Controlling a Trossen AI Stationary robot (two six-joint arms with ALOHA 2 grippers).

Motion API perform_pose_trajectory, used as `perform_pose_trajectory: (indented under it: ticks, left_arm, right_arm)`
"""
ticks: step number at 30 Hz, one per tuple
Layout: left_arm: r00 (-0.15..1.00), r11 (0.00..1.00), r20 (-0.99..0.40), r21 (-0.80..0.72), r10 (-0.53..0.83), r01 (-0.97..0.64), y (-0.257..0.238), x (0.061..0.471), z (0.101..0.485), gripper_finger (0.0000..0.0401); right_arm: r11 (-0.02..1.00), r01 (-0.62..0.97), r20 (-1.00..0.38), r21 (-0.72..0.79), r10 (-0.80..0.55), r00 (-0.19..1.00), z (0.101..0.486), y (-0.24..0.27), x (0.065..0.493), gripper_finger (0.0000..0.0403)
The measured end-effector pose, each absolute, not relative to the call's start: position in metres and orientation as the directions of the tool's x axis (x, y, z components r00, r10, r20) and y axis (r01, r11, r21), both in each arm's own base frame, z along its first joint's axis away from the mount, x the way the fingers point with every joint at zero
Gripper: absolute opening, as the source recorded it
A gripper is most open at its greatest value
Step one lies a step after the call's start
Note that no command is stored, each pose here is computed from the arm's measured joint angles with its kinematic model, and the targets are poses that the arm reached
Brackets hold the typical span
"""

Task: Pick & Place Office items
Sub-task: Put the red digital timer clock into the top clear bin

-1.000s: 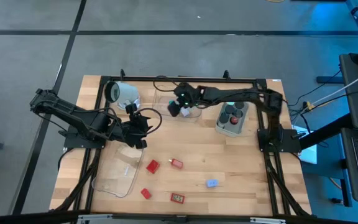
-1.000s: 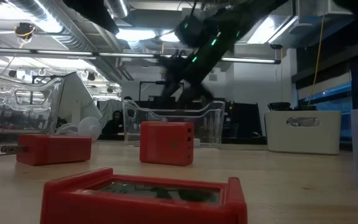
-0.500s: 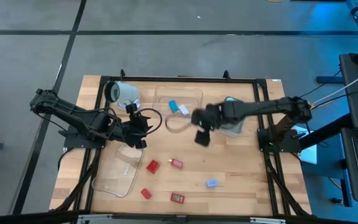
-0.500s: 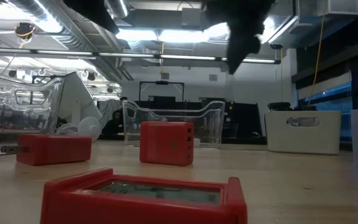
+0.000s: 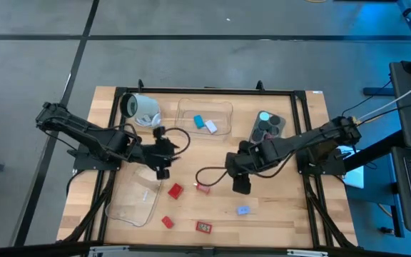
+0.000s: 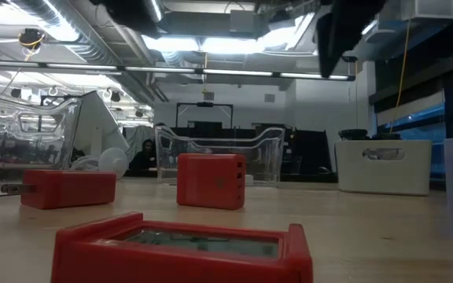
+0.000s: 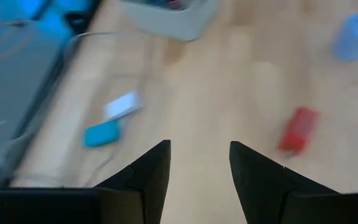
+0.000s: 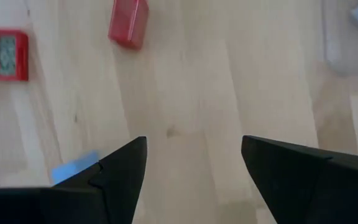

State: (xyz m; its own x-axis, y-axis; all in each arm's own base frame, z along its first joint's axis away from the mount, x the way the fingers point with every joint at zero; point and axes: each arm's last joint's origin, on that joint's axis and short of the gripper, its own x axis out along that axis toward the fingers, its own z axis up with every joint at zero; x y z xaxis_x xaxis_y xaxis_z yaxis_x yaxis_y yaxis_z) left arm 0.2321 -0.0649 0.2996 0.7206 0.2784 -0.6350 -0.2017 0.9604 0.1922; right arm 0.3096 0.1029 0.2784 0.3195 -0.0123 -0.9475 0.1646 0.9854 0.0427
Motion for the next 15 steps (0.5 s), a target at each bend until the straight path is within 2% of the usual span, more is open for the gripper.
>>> perform_pose_trajectory:
  ticks: [7, 12, 15]
  left_arm:
    - [0.770, 0.999, -0.638, 0.024, -0.005, 0.027, -0.093, 0.270, 0.279, 0.0203]
    - [0.754, 0.976, -0.621, -0.088, -0.211, 0.201, -0.125, 0.293, 0.254, 0.0229]
    - [0.738, 0.957, -0.617, -0.097, -0.274, 0.274, -0.145, 0.303, 0.236, 0.0236]
  right_arm:
    - [0.980, 0.195, -0.967, 0.027, -0.024, 0.254, 0.276, 0.114, 0.298, 0.0265]
    - [0.978, 0.207, -0.971, 0.025, -0.025, 0.237, 0.276, 0.120, 0.294, 0.0265]
    - [0.980, 0.199, -0.971, 0.021, -0.028, 0.239, 0.276, 0.124, 0.292, 0.0265]
